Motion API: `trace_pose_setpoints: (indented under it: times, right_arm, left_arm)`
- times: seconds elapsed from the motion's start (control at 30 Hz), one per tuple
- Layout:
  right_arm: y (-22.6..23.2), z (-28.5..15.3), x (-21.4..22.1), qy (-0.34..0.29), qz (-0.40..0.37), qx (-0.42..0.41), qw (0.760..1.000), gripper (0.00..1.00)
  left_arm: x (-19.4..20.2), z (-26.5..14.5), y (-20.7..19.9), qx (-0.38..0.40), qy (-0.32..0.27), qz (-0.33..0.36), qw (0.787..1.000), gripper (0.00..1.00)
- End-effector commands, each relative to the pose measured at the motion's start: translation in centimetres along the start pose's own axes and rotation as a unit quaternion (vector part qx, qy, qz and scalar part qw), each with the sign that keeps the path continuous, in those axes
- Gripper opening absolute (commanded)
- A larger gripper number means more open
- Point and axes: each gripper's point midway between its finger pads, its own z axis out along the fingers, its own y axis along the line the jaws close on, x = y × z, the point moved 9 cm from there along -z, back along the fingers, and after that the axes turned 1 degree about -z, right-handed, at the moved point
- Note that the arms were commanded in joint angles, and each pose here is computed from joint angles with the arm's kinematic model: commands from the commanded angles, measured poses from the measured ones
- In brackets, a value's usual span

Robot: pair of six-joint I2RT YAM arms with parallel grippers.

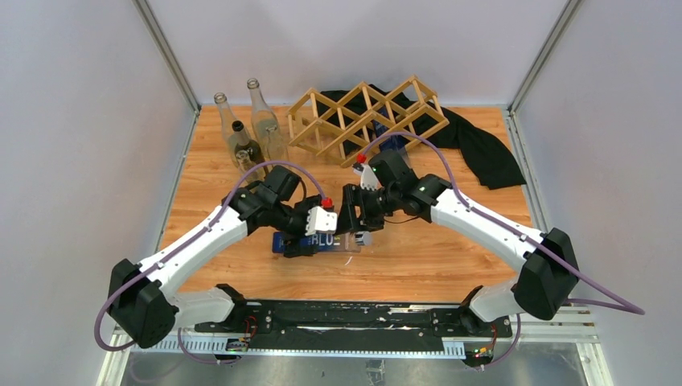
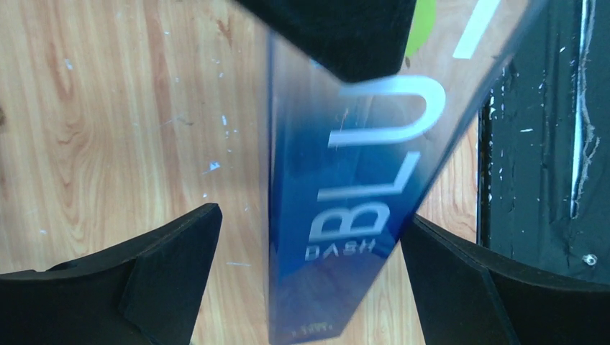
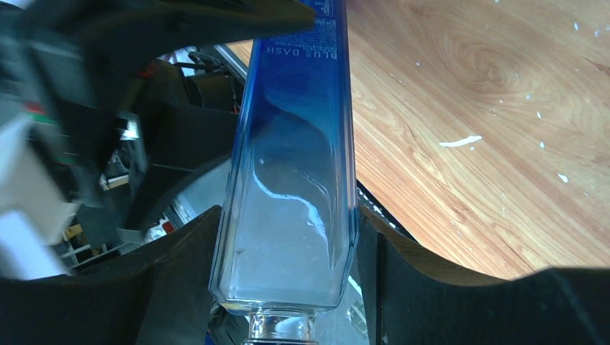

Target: Take the wine bottle off the wine rack

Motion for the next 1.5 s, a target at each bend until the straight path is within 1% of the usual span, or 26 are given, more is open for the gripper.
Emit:
trace_pose_setpoints:
  times: [0.0,0.2,0.27,0.5,0.53,0.57,0.67,0.73,0.77,0.8,0.83,0.87,0.9,0.93,0.97,1.1,1.3,1.47]
  right_arm:
    - [3.4,-1.1,-1.8,-0.026,-0.017,-0.094,0.995,0.0]
    - [2.7,-1.1,-2.0,-0.035,0.001,-0.093,0.995,0.0]
    - [2.7,-1.1,-2.0,-0.038,0.011,-0.1,0.994,0.0]
    - [3.1,-1.1,-2.2,-0.052,0.037,-0.12,0.991,0.0]
    - [3.1,-1.2,-2.2,-0.052,0.038,-0.121,0.991,0.01]
    - [3.1,-1.2,-2.2,-0.051,0.038,-0.122,0.991,0.06]
    - [3.2,-1.5,-2.0,-0.049,0.033,-0.118,0.991,0.33]
    - [3.2,-1.8,-2.0,-0.055,0.027,-0.113,0.992,0.47]
    - [3.3,-2.1,-2.1,-0.059,0.024,-0.111,0.992,0.57]
    - [3.3,-2.4,-2.1,-0.063,0.021,-0.111,0.992,0.67]
    - [3.4,-2.6,-2.2,-0.067,0.018,-0.111,0.991,0.74]
    - [3.4,-2.9,-2.2,-0.071,0.014,-0.11,0.991,0.79]
    - [3.4,-3.3,-2.3,-0.076,0.013,-0.109,0.991,0.84]
    - [3.4,-3.7,-2.4,-0.082,0.011,-0.109,0.991,0.86]
    - [3.4,-4.1,-2.3,-0.085,0.008,-0.108,0.99,0.87]
    - [3.4,-6.4,-2.4,-0.119,-0.008,-0.107,0.987,0.89]
    - [4.0,-10.1,-2.4,-0.197,-0.048,-0.102,0.974,0.95]
    - [5.0,-11.5,-2.6,-0.224,-0.084,-0.112,0.965,0.96]
  left_arm:
    - [0.5,1.6,0.4,-0.028,0.012,0.015,0.999,0.98]
    - [0.7,1.4,-0.1,-0.04,0.016,0.025,0.999,0.99]
    - [0.8,1.5,-0.2,-0.047,0.016,0.02,0.999,0.97]
    - [1.2,2.3,0.5,-0.109,0.005,-0.014,0.994,0.82]
    - [1.2,2.3,0.7,-0.123,0.002,-0.014,0.992,0.78]
    - [1.3,2.3,0.8,-0.133,0.002,-0.017,0.991,0.72]
    - [1.2,2.0,1.1,-0.148,0.006,-0.02,0.989,0.51]
    - [0.7,1.6,1.1,-0.148,-0.001,-0.019,0.989,0.39]
    - [0.4,1.4,1.1,-0.146,-0.005,-0.019,0.989,0.32]
    - [0.1,1.2,1.0,-0.145,-0.01,-0.022,0.989,0.22]
    - [-0.2,0.9,1.0,-0.146,-0.016,-0.025,0.989,0.09]
    - [-0.5,0.7,1.1,-0.148,-0.021,-0.031,0.988,0.0]
    - [-0.9,0.4,1.1,-0.148,-0.025,-0.032,0.988,0.0]
    - [-1.3,0.1,1.0,-0.142,-0.031,-0.032,0.989,0.0]
    - [-1.5,-0.2,0.9,-0.137,-0.032,-0.035,0.989,0.0]
    - [-3.2,-1.7,0.5,-0.114,-0.069,-0.052,0.99,0.0]
    - [-4.5,-4.5,1.0,-0.082,-0.144,-0.128,0.978,0.0]
    - [-4.9,-5.6,0.5,-0.038,-0.185,-0.174,0.966,0.0]
